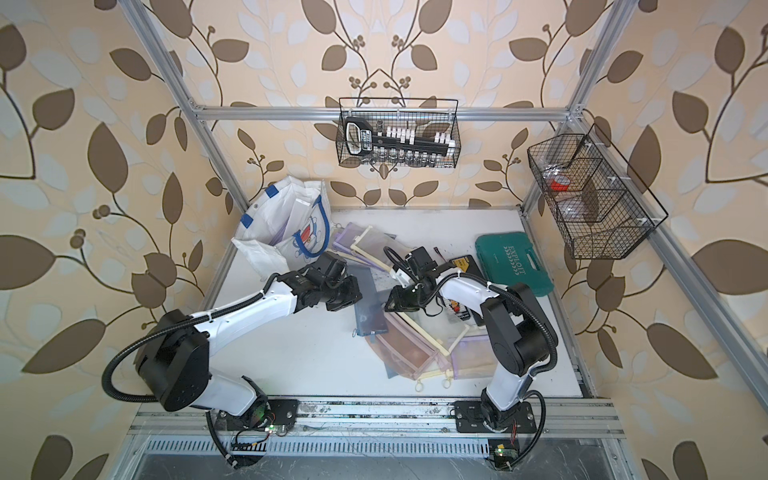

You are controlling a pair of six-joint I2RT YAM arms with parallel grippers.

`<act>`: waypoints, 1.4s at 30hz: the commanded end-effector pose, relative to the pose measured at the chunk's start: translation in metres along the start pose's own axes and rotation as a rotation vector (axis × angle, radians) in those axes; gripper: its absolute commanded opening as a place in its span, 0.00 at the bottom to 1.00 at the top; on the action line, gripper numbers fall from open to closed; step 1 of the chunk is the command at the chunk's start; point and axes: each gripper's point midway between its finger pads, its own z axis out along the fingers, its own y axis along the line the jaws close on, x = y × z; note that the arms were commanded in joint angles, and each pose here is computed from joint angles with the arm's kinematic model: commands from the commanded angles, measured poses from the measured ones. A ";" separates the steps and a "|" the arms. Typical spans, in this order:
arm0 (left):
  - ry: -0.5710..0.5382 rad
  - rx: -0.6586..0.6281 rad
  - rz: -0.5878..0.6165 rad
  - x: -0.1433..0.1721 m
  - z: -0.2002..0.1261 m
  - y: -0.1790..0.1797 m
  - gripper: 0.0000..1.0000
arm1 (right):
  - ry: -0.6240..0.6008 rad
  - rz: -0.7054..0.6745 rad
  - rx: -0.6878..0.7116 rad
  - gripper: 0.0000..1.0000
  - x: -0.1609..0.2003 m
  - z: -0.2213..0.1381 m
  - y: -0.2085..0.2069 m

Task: Put the pencil pouch into the canvas bag
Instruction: Pick up the pencil pouch, then place the pencil pouch in the canvas bag.

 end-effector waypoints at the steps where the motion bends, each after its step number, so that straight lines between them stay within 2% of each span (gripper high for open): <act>1: -0.098 0.010 0.147 -0.024 -0.052 -0.019 0.00 | -0.084 -0.072 -0.027 0.53 -0.022 -0.031 0.029; 6: -0.207 -0.009 0.312 -0.052 -0.114 -0.040 0.00 | -0.148 -0.112 0.008 0.76 -0.039 -0.062 0.046; 12: -0.451 -0.103 0.492 -0.122 -0.195 -0.058 0.00 | -0.229 -0.148 0.030 0.94 -0.055 -0.095 0.065; 15: -0.566 -0.188 0.581 -0.162 -0.228 -0.066 0.00 | -0.265 -0.164 0.037 0.99 -0.062 -0.109 0.073; 19: -0.678 -0.373 0.709 -0.214 -0.257 -0.067 0.00 | -0.292 -0.191 0.051 1.00 -0.066 -0.124 0.080; 23: -0.766 -0.541 0.782 -0.261 -0.282 -0.056 0.00 | -0.303 -0.200 0.042 0.99 -0.065 -0.130 0.085; 28: -0.775 -0.651 0.827 -0.303 -0.277 -0.027 0.00 | -0.301 -0.203 0.035 0.99 -0.064 -0.130 0.087; 33: -0.692 -0.718 0.872 -0.327 -0.242 0.006 0.00 | -0.311 -0.196 0.034 0.99 -0.068 -0.132 0.086; 34: -0.641 -0.738 0.878 -0.327 -0.224 0.021 0.00 | -0.312 -0.193 0.032 1.00 -0.069 -0.133 0.085; 37: -0.566 -0.760 0.874 -0.327 -0.199 0.045 0.00 | -0.315 -0.187 0.034 0.99 -0.072 -0.135 0.084; 42: -0.457 -0.724 0.831 -0.311 -0.164 0.076 0.00 | -0.323 -0.170 0.032 1.00 -0.078 -0.138 0.082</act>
